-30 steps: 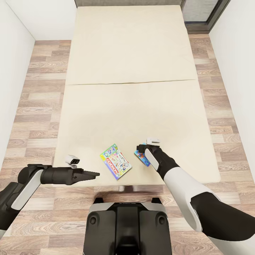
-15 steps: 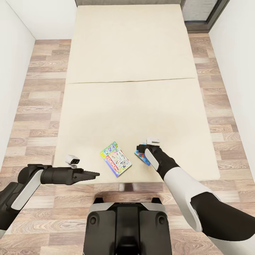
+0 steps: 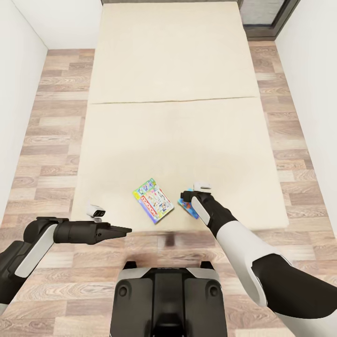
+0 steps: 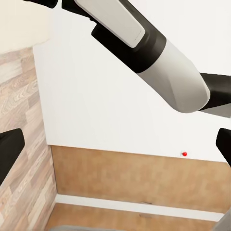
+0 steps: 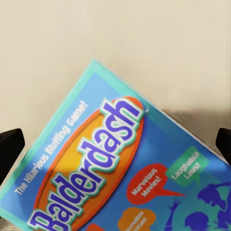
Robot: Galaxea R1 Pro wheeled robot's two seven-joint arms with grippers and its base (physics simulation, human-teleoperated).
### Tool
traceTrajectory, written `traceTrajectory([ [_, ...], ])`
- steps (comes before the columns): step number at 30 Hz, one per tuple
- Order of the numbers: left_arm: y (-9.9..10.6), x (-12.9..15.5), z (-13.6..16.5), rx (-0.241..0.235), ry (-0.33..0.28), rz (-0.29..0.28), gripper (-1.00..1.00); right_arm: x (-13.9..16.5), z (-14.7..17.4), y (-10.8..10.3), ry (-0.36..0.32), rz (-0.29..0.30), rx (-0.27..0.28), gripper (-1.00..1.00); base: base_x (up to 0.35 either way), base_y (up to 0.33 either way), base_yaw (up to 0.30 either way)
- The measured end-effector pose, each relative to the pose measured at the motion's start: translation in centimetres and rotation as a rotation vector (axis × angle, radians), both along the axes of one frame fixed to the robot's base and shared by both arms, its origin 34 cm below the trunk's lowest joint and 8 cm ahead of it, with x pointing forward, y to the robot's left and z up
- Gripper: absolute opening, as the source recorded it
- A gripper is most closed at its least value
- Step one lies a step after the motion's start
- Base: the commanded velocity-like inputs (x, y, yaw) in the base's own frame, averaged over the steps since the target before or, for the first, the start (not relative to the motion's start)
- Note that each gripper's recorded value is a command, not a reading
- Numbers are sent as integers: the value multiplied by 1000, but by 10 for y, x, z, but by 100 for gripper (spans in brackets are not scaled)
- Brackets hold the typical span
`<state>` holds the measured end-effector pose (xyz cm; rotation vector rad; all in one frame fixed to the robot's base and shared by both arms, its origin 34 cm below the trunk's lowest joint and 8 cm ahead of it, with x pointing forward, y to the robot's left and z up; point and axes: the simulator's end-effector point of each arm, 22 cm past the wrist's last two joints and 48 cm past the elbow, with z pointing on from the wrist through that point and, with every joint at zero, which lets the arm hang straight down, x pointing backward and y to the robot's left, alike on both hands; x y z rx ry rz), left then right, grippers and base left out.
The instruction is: Put all the toys in the child's room - the three board games (two on the bed and one on the table), the two jigsaw puzzles on the table, and the tennis ball on the table - inside the toy box on the table in the child's room.
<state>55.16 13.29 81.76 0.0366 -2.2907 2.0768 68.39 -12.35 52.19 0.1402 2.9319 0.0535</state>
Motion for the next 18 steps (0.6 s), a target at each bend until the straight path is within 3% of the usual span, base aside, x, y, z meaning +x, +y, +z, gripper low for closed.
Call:
traceTrajectory([
  [18, 0, 0, 0, 0, 0, 0, 100, 0, 0, 1, 2, 0, 2, 100, -114, 0, 0],
])
